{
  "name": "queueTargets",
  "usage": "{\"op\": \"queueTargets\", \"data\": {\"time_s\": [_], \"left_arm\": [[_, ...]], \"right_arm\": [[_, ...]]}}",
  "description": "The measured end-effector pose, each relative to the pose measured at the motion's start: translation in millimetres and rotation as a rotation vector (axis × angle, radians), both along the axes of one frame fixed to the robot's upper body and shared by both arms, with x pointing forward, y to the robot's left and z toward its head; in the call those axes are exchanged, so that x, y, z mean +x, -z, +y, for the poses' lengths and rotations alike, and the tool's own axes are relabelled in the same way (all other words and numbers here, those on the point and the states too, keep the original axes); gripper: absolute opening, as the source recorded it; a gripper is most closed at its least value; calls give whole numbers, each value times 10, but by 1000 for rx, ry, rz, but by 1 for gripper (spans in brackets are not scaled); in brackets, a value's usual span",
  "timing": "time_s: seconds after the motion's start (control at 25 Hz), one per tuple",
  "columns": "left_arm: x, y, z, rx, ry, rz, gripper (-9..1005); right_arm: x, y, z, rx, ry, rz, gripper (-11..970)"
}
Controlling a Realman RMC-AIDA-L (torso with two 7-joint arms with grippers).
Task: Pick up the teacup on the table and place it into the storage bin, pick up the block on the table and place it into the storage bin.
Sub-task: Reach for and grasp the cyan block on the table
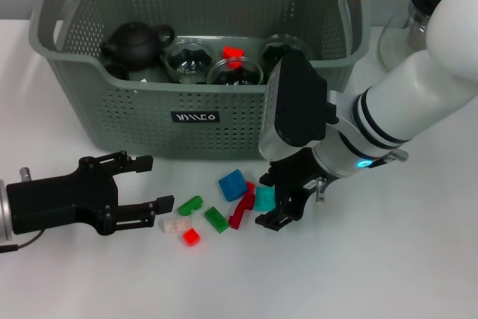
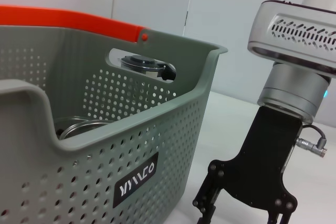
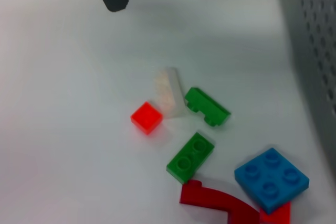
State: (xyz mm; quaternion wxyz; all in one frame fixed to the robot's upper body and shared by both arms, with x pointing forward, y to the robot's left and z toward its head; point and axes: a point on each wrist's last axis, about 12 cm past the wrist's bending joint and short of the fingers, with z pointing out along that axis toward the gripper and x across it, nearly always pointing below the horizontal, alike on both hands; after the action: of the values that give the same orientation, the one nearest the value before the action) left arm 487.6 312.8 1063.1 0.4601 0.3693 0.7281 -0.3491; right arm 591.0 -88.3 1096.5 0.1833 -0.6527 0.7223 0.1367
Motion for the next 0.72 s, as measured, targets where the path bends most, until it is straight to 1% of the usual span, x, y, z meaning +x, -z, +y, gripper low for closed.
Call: {"op": "queueTargets", "data": {"time_s": [0.04, 0.28, 0.72], "left_arm": [[0, 0, 0, 0, 0, 0, 814], [0, 0, 0, 0, 0, 0, 814], [0, 0, 0, 0, 0, 0, 813]], "right_arm": [[2, 4, 0, -1, 2, 0, 824], [7, 12, 1, -4, 4, 2, 659], [6, 15, -1, -5, 5, 3, 664]]}}
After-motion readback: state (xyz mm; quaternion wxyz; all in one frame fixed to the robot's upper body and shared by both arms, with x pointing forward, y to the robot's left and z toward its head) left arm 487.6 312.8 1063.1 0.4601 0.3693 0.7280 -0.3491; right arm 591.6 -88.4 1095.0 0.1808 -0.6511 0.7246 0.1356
